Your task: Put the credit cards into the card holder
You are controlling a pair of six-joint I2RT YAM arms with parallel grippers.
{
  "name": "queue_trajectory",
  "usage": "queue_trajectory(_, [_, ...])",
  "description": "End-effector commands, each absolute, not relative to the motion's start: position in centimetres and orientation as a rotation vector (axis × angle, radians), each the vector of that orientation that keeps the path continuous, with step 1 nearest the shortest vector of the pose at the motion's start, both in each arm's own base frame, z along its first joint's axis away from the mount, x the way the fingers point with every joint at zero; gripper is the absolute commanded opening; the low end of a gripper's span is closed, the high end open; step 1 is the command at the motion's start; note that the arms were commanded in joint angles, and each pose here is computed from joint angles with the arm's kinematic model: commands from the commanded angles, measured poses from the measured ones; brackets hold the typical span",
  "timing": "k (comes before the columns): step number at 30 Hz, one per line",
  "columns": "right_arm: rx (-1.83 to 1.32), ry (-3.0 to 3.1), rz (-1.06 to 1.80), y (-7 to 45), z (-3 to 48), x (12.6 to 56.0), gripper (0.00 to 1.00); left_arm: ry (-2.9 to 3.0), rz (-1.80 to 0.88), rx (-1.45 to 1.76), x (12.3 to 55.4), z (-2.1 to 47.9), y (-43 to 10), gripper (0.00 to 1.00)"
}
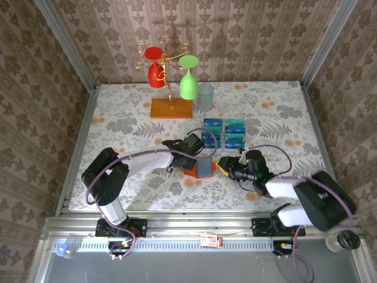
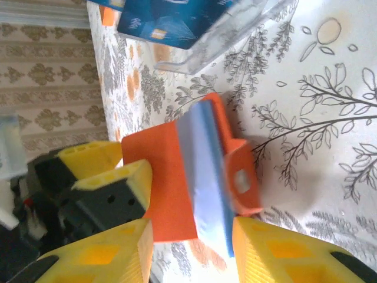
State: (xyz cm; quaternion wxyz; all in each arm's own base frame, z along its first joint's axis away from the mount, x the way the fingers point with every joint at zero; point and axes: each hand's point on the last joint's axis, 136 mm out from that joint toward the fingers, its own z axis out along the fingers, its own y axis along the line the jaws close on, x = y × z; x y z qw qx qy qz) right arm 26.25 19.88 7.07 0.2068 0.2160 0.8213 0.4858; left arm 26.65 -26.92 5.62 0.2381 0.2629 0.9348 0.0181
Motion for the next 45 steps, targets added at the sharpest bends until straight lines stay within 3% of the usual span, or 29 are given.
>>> queue_trajectory(1, [0.518, 2.405, 1.125, 18.2, 7.1, 25.2, 0.38, 2.542, 0.087, 0.730, 27.3, 5.8, -26.5, 0.62])
queue_trajectory(7, [0.371, 2.441, 1.095, 19.1, 9.7, 25.3, 0.31, 2.533, 0.066, 0.730, 27.4, 6.0, -26.8, 0.62])
queue_trajectory(14, [0.267, 2.476, 1.143, 23.7, 9.3, 27.5, 0.20, 2.528, 0.054, 0.718, 27.5, 6.3, -27.0, 0.63])
queue_trajectory(20, [0.324, 2.511, 1.190, 25.9, 5.8, 29.0, 0.17, 2.512, 0.023, 0.706, 27.5, 6.8, -27.2, 0.63])
queue_trajectory(26, [0.425, 2.575, 1.109, 24.7, 2.2, 28.5, 0.13, 2.505, 0.049, 0.702, 27.4, 7.1, -26.3, 0.64])
queue_trajectory(45, [0.526, 2.596, 1.034, 22.9, 0.1, 27.2, 0.12, 2.617, 0.223, 0.619, 26.6, 2.3, -21.9, 0.64])
